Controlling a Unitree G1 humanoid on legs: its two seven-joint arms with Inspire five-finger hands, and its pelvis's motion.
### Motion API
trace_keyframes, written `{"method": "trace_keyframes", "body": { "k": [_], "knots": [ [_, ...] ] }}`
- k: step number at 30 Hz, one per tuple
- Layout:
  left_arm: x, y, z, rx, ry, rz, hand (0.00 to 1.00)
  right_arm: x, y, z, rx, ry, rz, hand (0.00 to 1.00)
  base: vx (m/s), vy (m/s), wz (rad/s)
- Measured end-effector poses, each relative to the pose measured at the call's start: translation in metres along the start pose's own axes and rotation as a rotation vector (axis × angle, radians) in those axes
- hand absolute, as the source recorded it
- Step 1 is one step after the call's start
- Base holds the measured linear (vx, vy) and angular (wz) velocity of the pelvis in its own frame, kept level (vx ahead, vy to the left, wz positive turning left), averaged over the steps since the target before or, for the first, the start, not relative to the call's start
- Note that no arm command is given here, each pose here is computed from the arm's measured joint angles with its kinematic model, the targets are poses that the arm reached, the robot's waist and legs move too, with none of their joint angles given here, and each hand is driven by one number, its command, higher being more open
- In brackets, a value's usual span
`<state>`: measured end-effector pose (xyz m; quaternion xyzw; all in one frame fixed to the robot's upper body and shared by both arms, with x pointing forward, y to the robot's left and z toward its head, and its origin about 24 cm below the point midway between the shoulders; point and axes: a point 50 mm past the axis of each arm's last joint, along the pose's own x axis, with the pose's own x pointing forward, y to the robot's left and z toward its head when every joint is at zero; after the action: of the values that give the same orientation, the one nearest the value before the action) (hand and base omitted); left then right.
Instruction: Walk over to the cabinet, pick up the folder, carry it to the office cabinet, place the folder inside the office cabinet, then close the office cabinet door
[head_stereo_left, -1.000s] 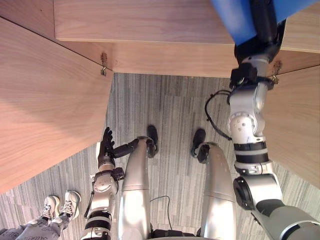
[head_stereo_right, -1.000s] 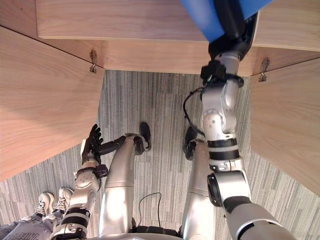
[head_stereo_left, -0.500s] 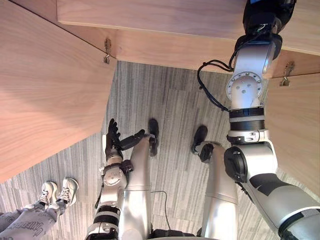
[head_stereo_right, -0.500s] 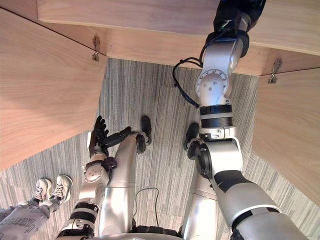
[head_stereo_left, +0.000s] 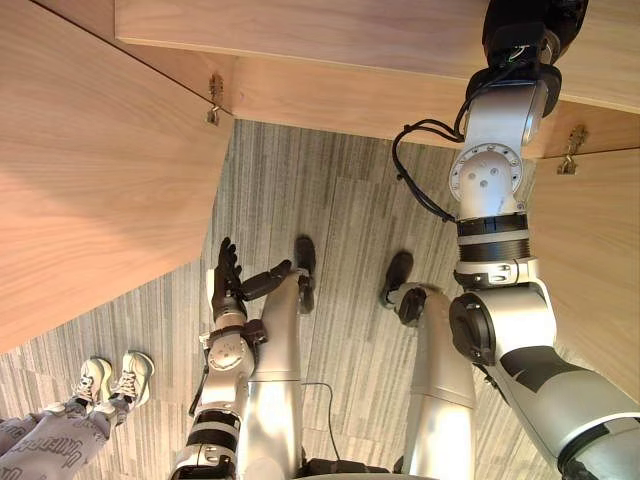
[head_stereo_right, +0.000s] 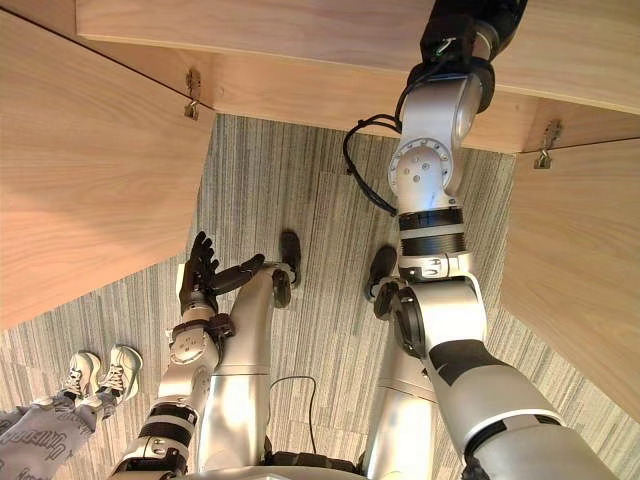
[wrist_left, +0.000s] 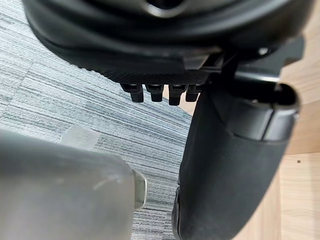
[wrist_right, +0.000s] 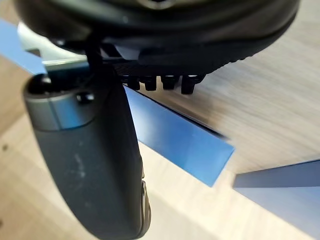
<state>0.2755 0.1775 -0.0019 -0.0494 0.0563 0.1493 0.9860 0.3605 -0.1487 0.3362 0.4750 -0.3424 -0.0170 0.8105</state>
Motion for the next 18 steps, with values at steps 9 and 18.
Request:
{"method": "trace_keyframes", "body": {
  "k": [9,18],
  "knots": [
    [0.0,0.01,-0.004,0.06,0.01,-0.023,1.0,-0.023,-0.039,0.003,-0.523,0.101,0.274,1.0,-0.03,-0.003,-0.04],
    [-0.001,0.02,-0.012,0.127,0.034,-0.042,1.0,-0.058,-0.084,0.027,-1.172,0.119,0.528,1.0,-0.01,0.0,-0.06]
  ]
}}
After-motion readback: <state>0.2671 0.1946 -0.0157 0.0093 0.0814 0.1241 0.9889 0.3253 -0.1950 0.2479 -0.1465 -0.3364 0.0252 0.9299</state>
